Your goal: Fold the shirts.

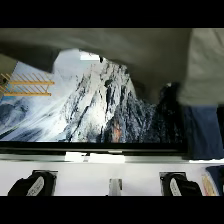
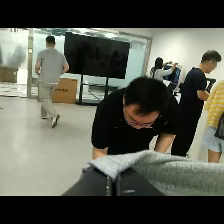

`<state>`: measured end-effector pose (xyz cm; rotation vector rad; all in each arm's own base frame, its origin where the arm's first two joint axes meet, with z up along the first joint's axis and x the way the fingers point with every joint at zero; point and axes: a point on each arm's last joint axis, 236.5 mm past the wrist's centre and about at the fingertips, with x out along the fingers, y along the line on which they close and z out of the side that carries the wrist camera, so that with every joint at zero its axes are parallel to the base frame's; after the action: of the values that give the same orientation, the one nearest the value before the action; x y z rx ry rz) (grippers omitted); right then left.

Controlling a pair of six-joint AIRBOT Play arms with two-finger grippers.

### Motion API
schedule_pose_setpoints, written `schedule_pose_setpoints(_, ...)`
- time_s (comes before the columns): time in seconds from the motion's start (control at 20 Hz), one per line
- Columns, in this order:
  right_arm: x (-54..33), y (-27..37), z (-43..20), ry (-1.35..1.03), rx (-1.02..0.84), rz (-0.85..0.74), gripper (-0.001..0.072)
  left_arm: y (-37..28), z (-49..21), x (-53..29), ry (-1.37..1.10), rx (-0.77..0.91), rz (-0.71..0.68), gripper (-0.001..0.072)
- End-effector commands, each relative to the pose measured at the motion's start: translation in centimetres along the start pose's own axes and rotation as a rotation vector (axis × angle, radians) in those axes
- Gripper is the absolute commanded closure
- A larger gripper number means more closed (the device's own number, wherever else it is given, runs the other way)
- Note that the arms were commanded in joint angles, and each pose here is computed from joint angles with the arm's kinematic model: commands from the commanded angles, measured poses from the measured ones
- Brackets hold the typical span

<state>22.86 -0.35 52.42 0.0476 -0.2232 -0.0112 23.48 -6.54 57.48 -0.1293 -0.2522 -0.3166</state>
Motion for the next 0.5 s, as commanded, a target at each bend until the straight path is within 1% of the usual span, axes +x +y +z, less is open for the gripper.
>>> schedule_pose_setpoints(0.0,-3.3,-0.9,0.8,-0.001,-0.022,-0.067,0.0693,0.4,0.1,-1.9,0.036,0.043,0.069,0.0670)
schedule_pose_setpoints(0.15,-2.9,-1.3,-0.1,0.034,-0.028,-0.078,0.0693,0.9,-3.7,-1.7,0.194,0.037,0.070,0.0670)
schedule_pose_setpoints(0.3,-1.9,-2.2,-2.8,0.139,-0.041,-0.105,0.0693,1.5,-6.3,-1.0,0.294,0.015,0.068,0.0670)
schedule_pose_setpoints(0.4,0.4,-2.9,-7.6,0.320,-0.034,-0.107,0.0693,3.0,-10.5,0.5,0.437,-0.061,0.077,0.0670)
schedule_pose_setpoints(0.45,1.6,-3.4,-11.6,0.467,-0.028,-0.106,0.0693,4.1,-14.9,1.0,0.587,-0.108,0.077,0.0670)
